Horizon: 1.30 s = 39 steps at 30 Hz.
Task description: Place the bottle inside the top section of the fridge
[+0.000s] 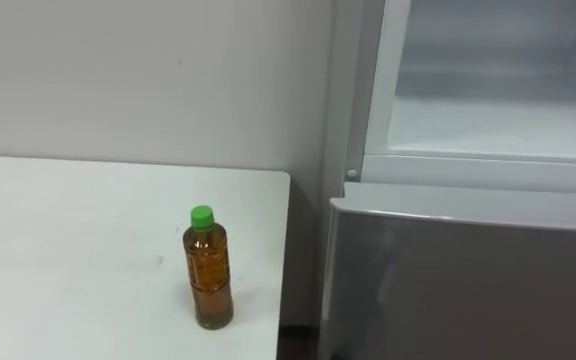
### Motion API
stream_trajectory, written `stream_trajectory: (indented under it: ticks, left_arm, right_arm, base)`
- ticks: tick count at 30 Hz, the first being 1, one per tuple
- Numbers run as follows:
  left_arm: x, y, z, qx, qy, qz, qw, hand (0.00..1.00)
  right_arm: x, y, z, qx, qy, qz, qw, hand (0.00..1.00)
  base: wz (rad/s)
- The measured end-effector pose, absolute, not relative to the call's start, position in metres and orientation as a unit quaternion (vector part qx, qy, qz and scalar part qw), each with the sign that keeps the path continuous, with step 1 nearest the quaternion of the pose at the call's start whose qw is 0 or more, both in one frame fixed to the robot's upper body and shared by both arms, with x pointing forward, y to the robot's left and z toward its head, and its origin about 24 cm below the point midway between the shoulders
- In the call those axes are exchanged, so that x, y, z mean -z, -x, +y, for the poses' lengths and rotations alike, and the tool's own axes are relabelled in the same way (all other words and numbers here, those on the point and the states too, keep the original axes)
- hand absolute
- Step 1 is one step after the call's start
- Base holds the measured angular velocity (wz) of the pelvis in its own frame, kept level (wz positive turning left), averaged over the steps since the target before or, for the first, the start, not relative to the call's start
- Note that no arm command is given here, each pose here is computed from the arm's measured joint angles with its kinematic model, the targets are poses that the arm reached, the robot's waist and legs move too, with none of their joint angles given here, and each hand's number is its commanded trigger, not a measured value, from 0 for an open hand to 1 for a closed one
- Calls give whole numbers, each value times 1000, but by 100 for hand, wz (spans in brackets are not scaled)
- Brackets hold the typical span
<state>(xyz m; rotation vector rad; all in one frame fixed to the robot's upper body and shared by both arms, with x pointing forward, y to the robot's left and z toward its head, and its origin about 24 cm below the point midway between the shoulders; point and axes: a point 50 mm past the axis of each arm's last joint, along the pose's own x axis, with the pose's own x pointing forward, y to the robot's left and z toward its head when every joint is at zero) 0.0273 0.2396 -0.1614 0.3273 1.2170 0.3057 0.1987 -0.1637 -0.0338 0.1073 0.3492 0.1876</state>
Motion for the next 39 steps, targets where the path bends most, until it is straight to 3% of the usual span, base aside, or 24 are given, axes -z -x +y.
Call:
stream_trajectory:
  ticks: [10, 20, 29, 39]
  left_arm:
    - [165, -12, 237, -106, -190, 604, 767, 0]
    - [166, -10, 237, -79, -218, 615, 754, 0]
    - [167, -4, 234, -76, -219, 631, 740, 0]
    - [167, -6, 233, -68, -225, 630, 740, 0]
  right_arm:
    - [17, -205, -159, -98, -58, 142, 983, 0]
    - [-57, -244, -142, -148, -108, -21, 983, 0]
    - [-61, -244, -142, -150, -107, -30, 982, 0]
    - [-91, -246, -143, -142, -104, -92, 980, 0]
  base:
    - [0]
    - [4]
    - [5]
    - [0]
